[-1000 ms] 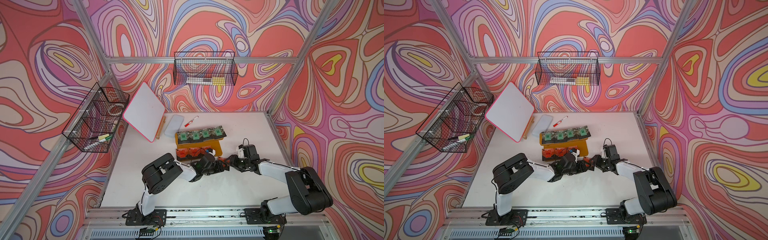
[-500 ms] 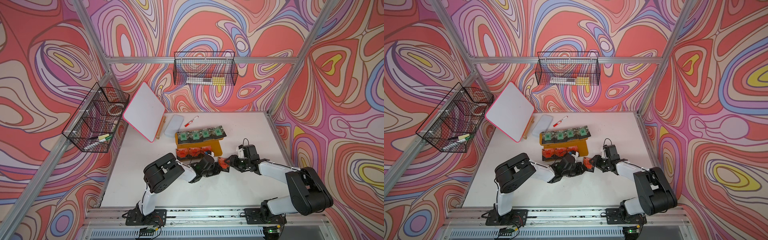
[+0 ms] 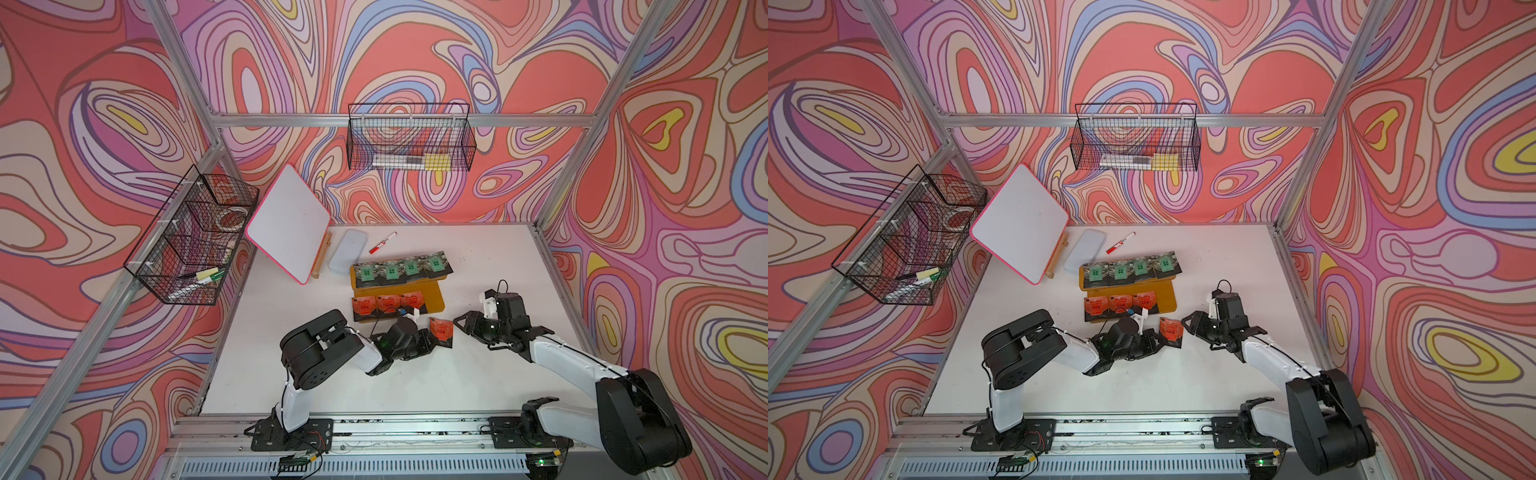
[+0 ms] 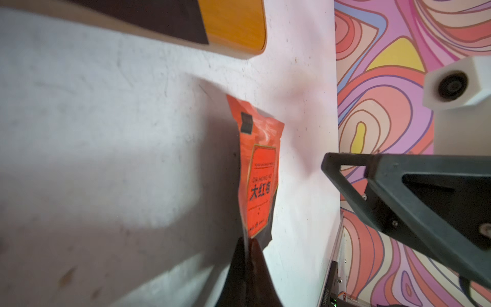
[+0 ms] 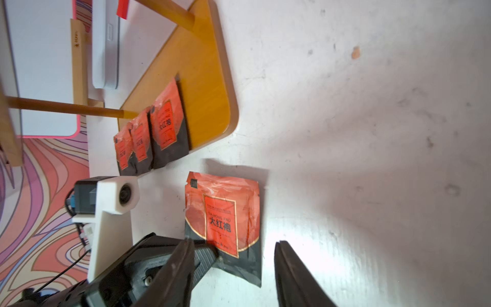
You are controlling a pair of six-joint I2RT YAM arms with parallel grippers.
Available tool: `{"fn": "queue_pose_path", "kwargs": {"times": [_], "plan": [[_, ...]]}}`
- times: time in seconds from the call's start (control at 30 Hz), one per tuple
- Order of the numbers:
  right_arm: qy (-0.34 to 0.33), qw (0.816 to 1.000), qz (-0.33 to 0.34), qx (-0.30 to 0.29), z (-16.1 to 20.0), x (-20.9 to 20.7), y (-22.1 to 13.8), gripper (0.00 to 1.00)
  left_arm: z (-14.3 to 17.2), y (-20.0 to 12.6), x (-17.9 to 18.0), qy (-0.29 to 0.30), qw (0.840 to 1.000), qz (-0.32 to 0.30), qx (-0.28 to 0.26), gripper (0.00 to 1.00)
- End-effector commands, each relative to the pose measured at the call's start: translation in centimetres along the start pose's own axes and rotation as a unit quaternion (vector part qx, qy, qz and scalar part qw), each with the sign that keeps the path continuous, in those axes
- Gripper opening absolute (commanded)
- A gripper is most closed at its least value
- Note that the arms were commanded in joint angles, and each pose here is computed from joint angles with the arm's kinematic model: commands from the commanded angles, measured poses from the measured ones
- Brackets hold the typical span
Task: Place the tea bags on the shelf by color
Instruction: Pick up the tea bag from the center of the board.
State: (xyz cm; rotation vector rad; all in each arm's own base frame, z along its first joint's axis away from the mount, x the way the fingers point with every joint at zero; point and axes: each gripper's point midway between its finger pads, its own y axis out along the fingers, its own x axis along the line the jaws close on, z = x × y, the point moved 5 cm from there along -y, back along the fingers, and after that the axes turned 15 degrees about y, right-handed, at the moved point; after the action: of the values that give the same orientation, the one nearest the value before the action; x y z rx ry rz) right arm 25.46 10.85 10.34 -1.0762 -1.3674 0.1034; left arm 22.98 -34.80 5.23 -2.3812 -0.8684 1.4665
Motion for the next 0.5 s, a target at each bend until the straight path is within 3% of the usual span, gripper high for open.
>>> {"fn": "queue_pose_path", "kwargs": {"times": [0.0, 0.3, 0.47], "plan": [[-0.009, 0.999, -0.046, 0.008, 0.4, 1.1, -0.8, 0.50, -2.1, -1.6, -2.7, 0.001, 0.996, 0.074, -0.059, 0.00], [-0.002, 0.991, -0.127, 0.049, 1.6, 2.7, -2.1, 0.48, -2.8, -4.1, -4.3, -0.033, 0.982, 0.152, -0.103, 0.00], [0.010, 0.988, -0.139, 0.066, 1.9, 2.8, -2.1, 0.47, -2.8, -5.5, -4.3, -0.039, 0.982, 0.149, -0.108, 0.00]]}}
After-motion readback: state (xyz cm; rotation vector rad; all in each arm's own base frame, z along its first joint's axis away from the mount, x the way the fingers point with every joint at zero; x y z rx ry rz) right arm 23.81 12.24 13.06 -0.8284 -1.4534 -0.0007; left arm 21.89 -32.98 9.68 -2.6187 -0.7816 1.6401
